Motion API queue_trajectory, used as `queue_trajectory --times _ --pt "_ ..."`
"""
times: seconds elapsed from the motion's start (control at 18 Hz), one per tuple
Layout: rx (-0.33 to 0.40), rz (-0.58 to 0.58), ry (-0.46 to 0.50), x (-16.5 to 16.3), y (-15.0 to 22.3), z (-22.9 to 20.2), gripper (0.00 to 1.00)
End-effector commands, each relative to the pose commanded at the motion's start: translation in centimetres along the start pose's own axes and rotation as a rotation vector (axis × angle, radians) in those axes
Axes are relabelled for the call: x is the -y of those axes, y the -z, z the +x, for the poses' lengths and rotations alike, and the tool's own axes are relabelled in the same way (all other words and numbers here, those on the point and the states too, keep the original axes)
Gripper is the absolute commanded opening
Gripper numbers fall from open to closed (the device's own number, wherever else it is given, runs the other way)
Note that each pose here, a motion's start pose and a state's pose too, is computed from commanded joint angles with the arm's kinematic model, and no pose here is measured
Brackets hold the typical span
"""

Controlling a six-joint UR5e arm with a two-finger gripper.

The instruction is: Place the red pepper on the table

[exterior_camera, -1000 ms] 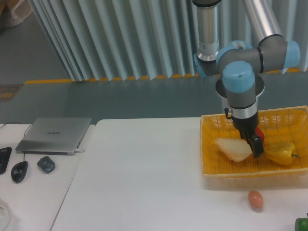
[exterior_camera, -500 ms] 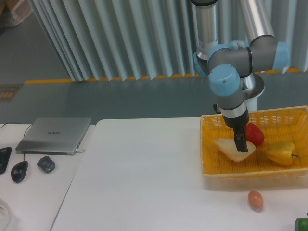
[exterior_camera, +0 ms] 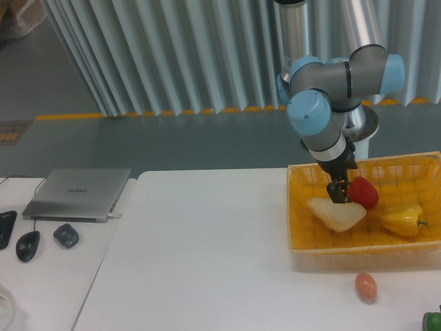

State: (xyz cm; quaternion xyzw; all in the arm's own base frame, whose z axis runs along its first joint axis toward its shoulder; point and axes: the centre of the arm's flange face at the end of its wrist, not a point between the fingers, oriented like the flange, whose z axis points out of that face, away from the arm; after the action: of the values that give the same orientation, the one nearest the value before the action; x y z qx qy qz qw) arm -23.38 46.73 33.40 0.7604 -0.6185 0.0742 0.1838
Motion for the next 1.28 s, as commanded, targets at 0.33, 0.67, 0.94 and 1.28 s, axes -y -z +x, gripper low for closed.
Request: queue_trajectory --times 0.33,0.67,0.94,1.28 --pt "-0.117 -0.061 -0.135 -0.1 -1.4 0.4 1.0" --pt "-0.17 -0.067 -0.146 0.4 -2.9 1.3 1.0" --pt "-0.172 -0.054 -0.137 0.3 -3.4 1.3 1.0" --pt "-0.151 -0.056 -0.13 0.5 -3.5 0.8 1.0"
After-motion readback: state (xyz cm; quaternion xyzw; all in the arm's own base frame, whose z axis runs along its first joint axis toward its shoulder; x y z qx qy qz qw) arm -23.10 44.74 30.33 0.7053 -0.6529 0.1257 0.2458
